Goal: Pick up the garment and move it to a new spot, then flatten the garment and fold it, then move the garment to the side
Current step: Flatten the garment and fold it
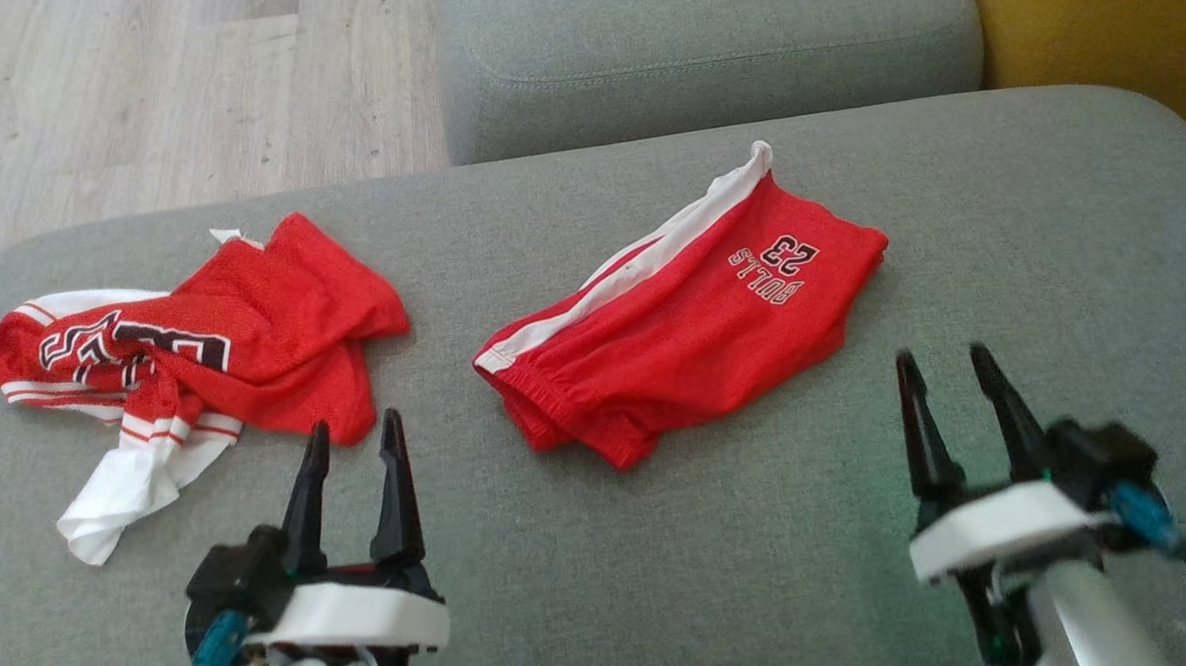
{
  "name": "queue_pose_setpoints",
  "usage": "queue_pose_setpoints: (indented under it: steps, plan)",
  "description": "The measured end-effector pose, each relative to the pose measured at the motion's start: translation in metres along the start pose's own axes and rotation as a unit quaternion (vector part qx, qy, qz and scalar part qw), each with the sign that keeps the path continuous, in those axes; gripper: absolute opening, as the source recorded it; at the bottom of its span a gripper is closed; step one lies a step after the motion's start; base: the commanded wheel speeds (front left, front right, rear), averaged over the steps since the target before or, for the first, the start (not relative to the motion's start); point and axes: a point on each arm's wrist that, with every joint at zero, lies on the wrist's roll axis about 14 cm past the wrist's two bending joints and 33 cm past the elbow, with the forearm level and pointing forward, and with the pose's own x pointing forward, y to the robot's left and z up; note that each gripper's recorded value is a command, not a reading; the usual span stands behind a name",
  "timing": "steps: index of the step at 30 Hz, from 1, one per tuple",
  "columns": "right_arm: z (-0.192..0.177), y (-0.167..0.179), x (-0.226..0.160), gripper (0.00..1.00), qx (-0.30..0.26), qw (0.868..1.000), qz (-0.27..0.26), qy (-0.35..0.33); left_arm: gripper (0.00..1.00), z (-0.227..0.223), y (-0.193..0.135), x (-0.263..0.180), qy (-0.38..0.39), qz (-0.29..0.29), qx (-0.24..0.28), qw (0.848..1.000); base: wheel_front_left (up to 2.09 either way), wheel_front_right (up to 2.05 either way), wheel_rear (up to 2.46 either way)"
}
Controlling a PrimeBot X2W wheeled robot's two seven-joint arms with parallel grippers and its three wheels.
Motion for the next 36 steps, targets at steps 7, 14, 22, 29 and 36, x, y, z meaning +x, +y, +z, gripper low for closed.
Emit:
queue_pose_setpoints:
  steps: [7,14,22,29,36]
  plan:
    - [-0.013,0.001,-0.006,1.00,0.001,1.000,-0.002,0.016,1.00,-0.002,0.008,-0.005,-0.002,0.003,0.002,1.000,0.00,0.00,0.00]
    - [-0.020,0.000,0.026,1.00,-0.004,0.999,0.002,0.035,1.00,-0.010,0.019,0.002,0.009,0.011,0.007,1.000,0.00,0.00,0.00]
    - [-0.029,-0.029,0.096,1.00,-0.003,0.995,-0.032,0.098,1.00,-0.016,0.031,0.019,0.018,0.019,0.008,1.000,0.00,0.00,0.00]
    - [-0.065,-0.066,0.131,1.00,-0.010,0.979,-0.080,0.188,1.00,-0.017,0.033,0.037,0.020,0.014,0.006,1.000,0.00,0.00,0.00]
    - [-0.110,-0.055,0.142,1.00,-0.024,0.960,-0.065,0.271,1.00,-0.021,0.039,0.043,0.026,0.018,0.031,0.999,0.00,0.00,0.00]
